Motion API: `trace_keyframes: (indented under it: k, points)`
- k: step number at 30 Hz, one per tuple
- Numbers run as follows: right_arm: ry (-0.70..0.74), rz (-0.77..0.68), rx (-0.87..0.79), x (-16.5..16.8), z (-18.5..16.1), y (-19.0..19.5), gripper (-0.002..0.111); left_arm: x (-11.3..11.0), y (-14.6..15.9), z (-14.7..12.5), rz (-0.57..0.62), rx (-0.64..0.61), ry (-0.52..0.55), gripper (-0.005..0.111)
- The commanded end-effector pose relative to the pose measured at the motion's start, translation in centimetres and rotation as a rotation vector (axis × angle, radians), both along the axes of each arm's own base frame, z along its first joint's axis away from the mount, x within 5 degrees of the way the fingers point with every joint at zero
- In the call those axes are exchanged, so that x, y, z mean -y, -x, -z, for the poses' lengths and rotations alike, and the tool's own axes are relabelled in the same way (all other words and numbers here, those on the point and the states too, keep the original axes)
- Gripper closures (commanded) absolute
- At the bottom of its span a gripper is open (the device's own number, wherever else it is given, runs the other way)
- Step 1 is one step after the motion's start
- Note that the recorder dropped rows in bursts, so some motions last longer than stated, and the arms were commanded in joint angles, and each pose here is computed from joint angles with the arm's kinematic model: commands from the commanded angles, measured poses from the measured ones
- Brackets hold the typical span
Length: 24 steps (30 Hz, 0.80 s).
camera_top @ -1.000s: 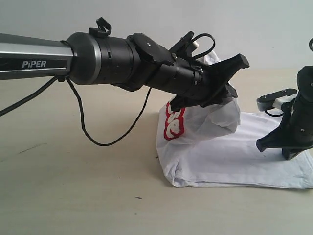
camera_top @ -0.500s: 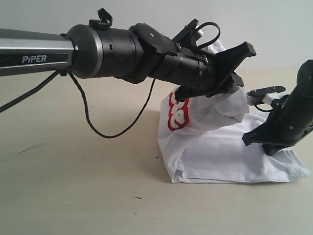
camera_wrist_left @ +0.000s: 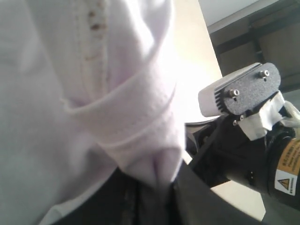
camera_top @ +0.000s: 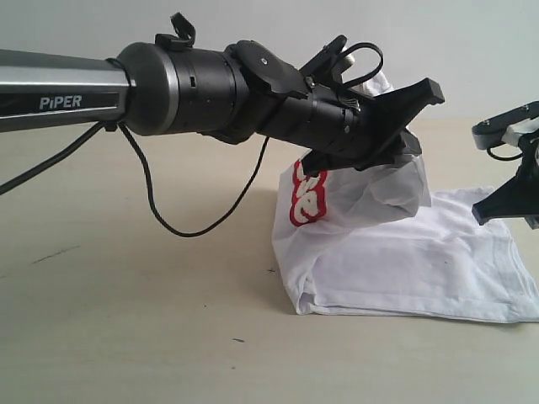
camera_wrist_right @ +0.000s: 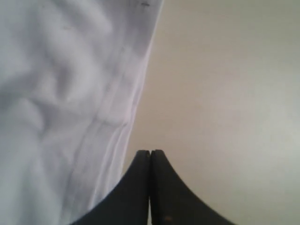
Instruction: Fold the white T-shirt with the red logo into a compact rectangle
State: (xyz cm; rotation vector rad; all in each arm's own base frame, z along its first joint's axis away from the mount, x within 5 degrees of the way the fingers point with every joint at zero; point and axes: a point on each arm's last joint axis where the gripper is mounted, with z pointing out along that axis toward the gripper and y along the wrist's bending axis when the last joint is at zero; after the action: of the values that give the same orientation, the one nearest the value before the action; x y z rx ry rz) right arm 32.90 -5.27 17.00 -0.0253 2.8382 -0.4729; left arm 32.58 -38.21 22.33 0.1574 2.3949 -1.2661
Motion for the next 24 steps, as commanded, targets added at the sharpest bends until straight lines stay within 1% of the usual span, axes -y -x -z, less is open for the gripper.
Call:
trace_keyframes:
  k: [1,5,7,9,11,14,20,24]
  points:
    - [0.079,0.052,0.08,0.9,-1.8,0.1,0.108,0.9,0.6,-1.2,-0.029,-0.006,0.059,0.107]
    - [0.082,0.104,0.134,1.9,-2.9,0.4,0.108,1.8,0.8,-2.9,-0.025,0.036,0.1,0.107]
    - [0.074,0.124,0.13,2.5,-3.0,0.7,0.108,2.3,1.1,-3.8,-0.011,0.06,0.12,0.107]
    - [0.081,0.154,0.129,3.3,-3.4,1.0,0.108,2.9,1.0,-4.0,0.008,0.074,0.123,0.107]
    - [0.078,0.193,0.146,3.9,-3.8,1.3,0.108,3.4,1.1,-3.6,0.04,0.047,0.126,0.107]
    - [0.068,0.232,0.187,4.8,-4.6,1.8,0.108,4.3,1.0,-1.9,0.062,0.027,0.099,0.107]
    - [0.042,0.246,0.226,4.8,-5.2,1.9,0.108,6.6,1.5,2.6,0.074,-0.011,0.056,0.107]
    - [0.037,0.231,0.239,4.7,-5.3,1.7,0.108,8.1,2.2,5.4,0.066,-0.077,0.061,0.107]
